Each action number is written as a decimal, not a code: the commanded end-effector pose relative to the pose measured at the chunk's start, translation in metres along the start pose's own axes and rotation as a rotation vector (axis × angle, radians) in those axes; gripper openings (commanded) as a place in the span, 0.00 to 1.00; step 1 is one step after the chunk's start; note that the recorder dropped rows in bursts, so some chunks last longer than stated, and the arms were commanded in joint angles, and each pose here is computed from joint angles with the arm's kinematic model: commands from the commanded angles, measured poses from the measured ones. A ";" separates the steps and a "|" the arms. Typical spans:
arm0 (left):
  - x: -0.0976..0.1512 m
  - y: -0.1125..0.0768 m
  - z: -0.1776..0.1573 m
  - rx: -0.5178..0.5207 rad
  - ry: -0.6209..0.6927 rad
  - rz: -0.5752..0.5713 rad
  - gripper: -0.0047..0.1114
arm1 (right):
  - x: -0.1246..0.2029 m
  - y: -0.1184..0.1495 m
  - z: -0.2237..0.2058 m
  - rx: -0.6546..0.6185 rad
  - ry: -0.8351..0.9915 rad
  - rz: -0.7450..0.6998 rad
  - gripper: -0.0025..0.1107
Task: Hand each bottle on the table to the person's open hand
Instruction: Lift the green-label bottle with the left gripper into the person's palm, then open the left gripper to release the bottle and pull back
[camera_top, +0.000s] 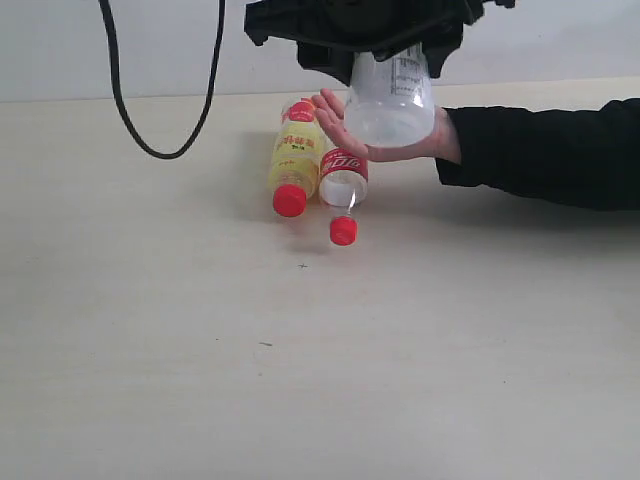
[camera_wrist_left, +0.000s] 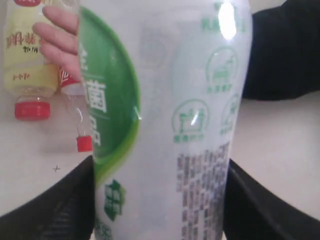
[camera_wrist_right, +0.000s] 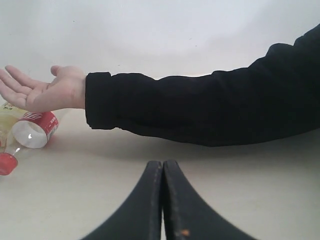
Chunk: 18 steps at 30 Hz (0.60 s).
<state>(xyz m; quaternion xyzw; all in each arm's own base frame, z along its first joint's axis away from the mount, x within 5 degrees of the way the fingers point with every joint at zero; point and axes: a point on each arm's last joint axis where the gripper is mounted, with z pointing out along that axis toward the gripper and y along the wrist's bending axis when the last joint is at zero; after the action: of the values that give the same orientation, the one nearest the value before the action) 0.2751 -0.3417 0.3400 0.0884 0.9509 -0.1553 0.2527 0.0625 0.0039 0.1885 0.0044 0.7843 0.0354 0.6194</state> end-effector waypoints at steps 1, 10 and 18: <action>-0.018 0.007 0.014 0.066 -0.061 -0.063 0.04 | 0.001 0.000 0.000 0.006 0.001 -0.006 0.02; -0.033 0.032 0.071 0.052 -0.066 -0.144 0.04 | 0.001 0.000 0.000 0.006 0.001 -0.006 0.02; -0.040 0.043 0.112 0.110 -0.095 -0.215 0.04 | 0.001 0.000 0.000 0.006 0.001 -0.006 0.02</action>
<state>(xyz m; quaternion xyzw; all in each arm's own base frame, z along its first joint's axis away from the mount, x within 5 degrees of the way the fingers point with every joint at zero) 0.3637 -0.3424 0.2579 0.0023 0.9398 -0.2186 0.2626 0.0625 0.0039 0.1885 0.0044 0.7843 0.0354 0.6194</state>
